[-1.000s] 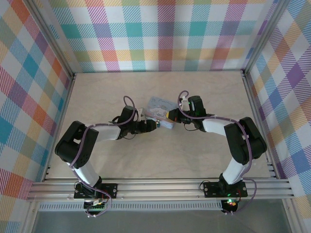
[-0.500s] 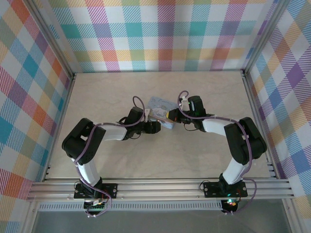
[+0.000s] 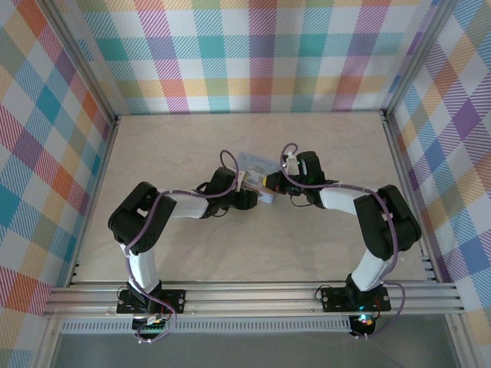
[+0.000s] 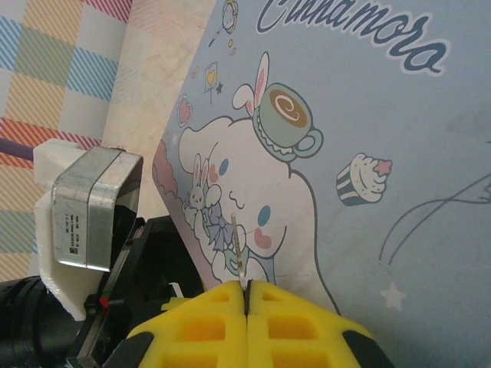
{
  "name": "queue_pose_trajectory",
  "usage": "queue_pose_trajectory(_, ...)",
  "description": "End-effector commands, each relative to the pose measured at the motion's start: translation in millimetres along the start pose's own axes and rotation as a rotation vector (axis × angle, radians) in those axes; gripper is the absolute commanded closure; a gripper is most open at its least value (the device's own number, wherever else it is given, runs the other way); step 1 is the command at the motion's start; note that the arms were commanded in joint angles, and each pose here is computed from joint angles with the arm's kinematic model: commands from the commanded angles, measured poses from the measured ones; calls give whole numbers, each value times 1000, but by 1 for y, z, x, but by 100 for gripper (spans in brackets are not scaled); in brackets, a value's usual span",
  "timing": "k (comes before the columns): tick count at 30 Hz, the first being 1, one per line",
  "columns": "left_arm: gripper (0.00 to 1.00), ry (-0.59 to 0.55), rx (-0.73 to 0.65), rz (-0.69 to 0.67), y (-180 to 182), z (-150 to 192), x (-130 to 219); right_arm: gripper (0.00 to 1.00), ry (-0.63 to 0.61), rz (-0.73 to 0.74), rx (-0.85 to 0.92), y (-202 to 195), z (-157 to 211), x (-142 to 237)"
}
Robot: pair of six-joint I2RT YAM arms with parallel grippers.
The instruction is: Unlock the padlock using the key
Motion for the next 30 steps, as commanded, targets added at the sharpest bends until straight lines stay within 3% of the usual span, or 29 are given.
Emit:
queue_pose_trajectory(1,51,-11,-44,8,-10,-3,-8,100,77,113,-82,-29,28,-3)
queue_pose_trajectory(20,70,-34,23,-68,-15,-4,-17,100,69,102,-79,-26,29,-2)
queue_pose_trajectory(30,81,-44,61,-53,-21,-9,-7,100,-7,58,10,-4,11,10)
Point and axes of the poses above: each hand's point on the last joint's axis, 136 mm out from that joint toward the fingers, its own x axis back along the fingers, its own y axis along the line the jaws close on, z = x × y, the point moved 5 cm from there along x, back along the fingers, and after that the axes turned 4 degrees about -x, right-handed, at the moved point
